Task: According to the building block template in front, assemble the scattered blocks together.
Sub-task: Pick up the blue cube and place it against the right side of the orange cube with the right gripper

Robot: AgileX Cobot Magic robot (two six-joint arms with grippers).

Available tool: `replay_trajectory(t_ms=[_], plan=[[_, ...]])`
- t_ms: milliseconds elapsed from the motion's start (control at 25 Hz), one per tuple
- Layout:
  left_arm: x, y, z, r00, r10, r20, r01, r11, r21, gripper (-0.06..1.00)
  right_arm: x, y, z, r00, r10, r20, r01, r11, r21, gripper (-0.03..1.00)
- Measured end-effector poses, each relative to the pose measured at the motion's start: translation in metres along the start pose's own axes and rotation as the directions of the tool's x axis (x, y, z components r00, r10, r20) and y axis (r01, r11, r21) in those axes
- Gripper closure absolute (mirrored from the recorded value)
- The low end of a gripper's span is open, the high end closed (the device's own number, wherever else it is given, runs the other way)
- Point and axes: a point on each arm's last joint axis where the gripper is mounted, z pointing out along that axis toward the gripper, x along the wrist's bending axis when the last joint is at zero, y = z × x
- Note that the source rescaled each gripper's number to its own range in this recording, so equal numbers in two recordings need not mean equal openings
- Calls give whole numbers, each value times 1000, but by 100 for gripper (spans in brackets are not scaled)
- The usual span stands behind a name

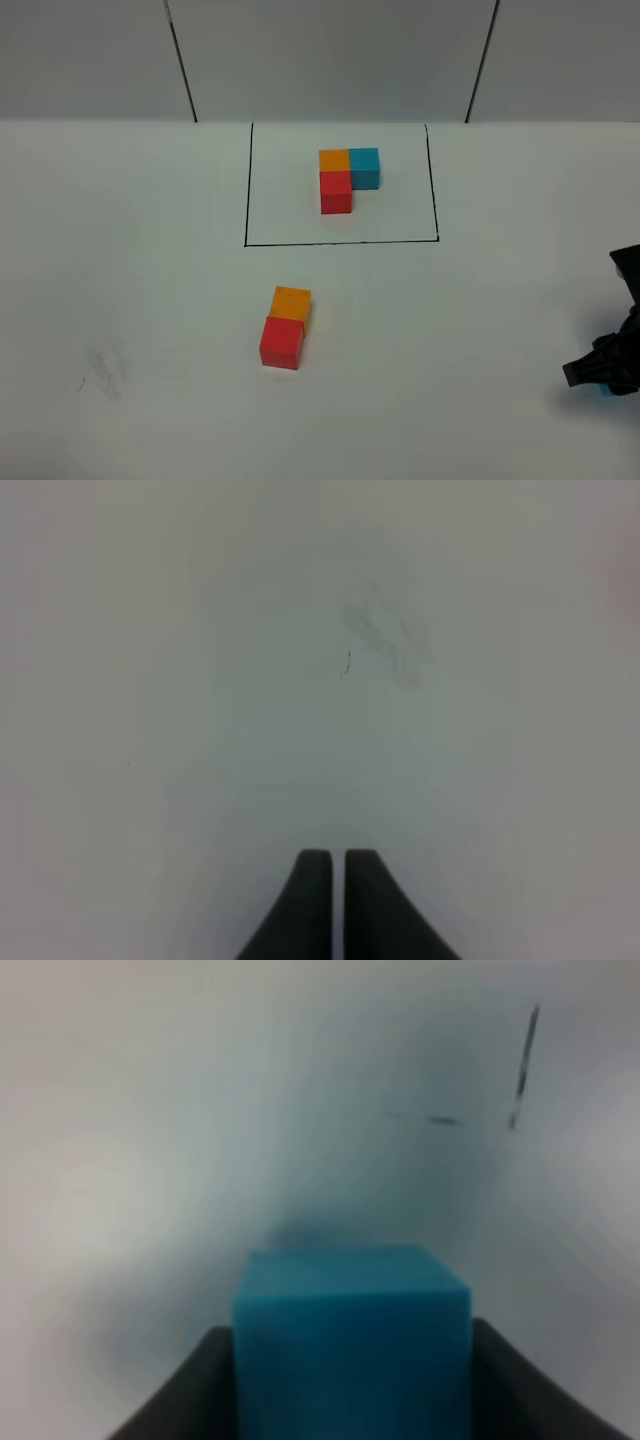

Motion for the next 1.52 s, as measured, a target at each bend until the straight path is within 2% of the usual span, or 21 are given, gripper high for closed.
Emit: replay_trajectory(t_ms=[200,400,640,840,920,1040,1120,1320,1520], plan=[[0,0,0,1000,0,0,0,1000,0,94,9,25,-41,998,-61,-26,58,993,-104,42],[0,0,0,1000,0,0,0,1000,0,94,17,49,-79,989,-146,-27,141,981,-132,42],[0,0,0,1000,0,0,0,1000,0,94,37,75,-114,943,-333,-22,321,924,-208,42],[0,0,0,1000,0,0,0,1000,0,94,47,83,-127,867,-498,-8,480,840,-254,42],[0,0,0,1000,0,0,0,1000,0,94,48,83,-127,822,-569,-3,550,795,-256,42],[0,0,0,1000,0,0,0,1000,0,94,51,81,-125,723,-690,-6,669,703,-242,42],[0,0,0,1000,0,0,0,1000,0,94,54,81,-120,683,-730,-26,704,667,-243,42],[0,0,0,1000,0,0,0,1000,0,94,67,85,-104,637,-768,-69,736,633,-240,42],[0,0,0,1000,0,0,0,1000,0,94,84,110,-109,611,-790,-50,749,597,-286,42]])
